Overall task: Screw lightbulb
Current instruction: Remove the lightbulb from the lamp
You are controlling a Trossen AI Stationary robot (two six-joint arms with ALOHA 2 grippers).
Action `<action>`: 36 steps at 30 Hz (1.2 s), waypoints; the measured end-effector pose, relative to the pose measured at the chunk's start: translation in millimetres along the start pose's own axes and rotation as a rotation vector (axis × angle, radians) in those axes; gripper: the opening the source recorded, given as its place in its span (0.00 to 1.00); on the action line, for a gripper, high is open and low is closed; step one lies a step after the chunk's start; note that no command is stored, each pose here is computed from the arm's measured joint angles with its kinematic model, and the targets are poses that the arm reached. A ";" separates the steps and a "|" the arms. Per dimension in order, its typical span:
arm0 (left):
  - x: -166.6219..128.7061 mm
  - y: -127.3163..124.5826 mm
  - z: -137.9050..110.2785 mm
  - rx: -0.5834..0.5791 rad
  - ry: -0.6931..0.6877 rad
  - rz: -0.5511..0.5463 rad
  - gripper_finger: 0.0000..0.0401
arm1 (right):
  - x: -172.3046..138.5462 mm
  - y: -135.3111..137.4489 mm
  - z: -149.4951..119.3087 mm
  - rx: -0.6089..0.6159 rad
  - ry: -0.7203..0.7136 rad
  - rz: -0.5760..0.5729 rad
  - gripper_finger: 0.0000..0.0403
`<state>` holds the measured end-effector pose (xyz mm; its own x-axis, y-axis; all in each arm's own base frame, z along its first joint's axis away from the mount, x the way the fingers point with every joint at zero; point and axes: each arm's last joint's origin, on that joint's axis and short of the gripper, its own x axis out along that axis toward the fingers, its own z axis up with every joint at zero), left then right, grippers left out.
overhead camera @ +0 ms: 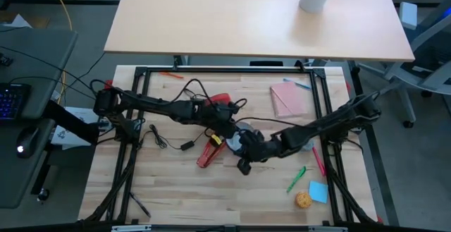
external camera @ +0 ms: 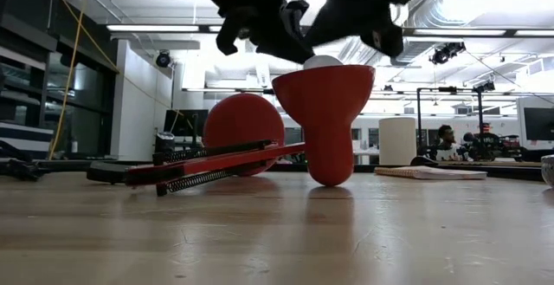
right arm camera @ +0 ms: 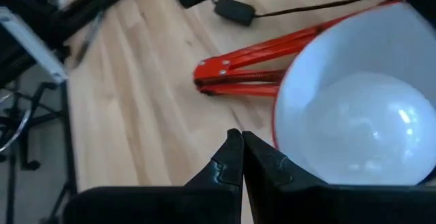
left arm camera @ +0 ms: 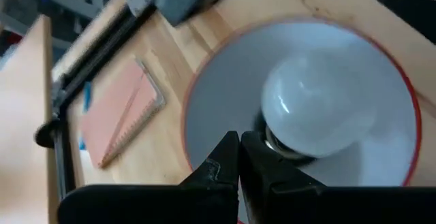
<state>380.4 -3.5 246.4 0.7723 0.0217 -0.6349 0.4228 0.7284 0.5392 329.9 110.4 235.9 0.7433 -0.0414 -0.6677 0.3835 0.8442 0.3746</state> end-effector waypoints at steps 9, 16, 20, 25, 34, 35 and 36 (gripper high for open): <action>-0.2 -4.9 -2.9 -0.005 0.044 -0.038 0.00 | -4.1 -7.7 0.9 -0.010 -0.013 -0.092 0.00; -0.2 -5.6 -3.3 -0.006 0.048 -0.042 0.00 | -12.3 -18.5 0.6 -0.052 0.044 -0.167 0.00; 3.5 -8.7 -3.7 -0.012 0.057 -0.054 0.00 | -10.8 -23.8 6.2 -0.076 0.015 -0.201 0.00; 7.1 -13.4 -3.4 -0.024 0.078 -0.059 0.00 | -10.8 -31.4 13.7 -0.102 -0.008 -0.241 0.00; 10.2 -20.6 -2.6 -0.040 0.085 -0.101 0.00 | -18.2 -36.0 36.9 -0.199 -0.051 -0.318 0.00; 10.1 -20.8 -2.6 -0.042 0.088 -0.100 0.00 | -18.8 -37.1 38.8 -0.202 -0.047 -0.325 0.00; 10.2 -20.7 -2.7 -0.051 0.089 -0.097 0.00 | -19.9 -37.0 40.5 -0.208 -0.043 -0.330 0.00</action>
<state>378.3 -16.5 227.3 0.6826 0.0088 -0.7307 0.4672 0.7636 0.4457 323.1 58.3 261.4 0.6227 -0.3475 -0.7010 0.4895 0.8720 0.0026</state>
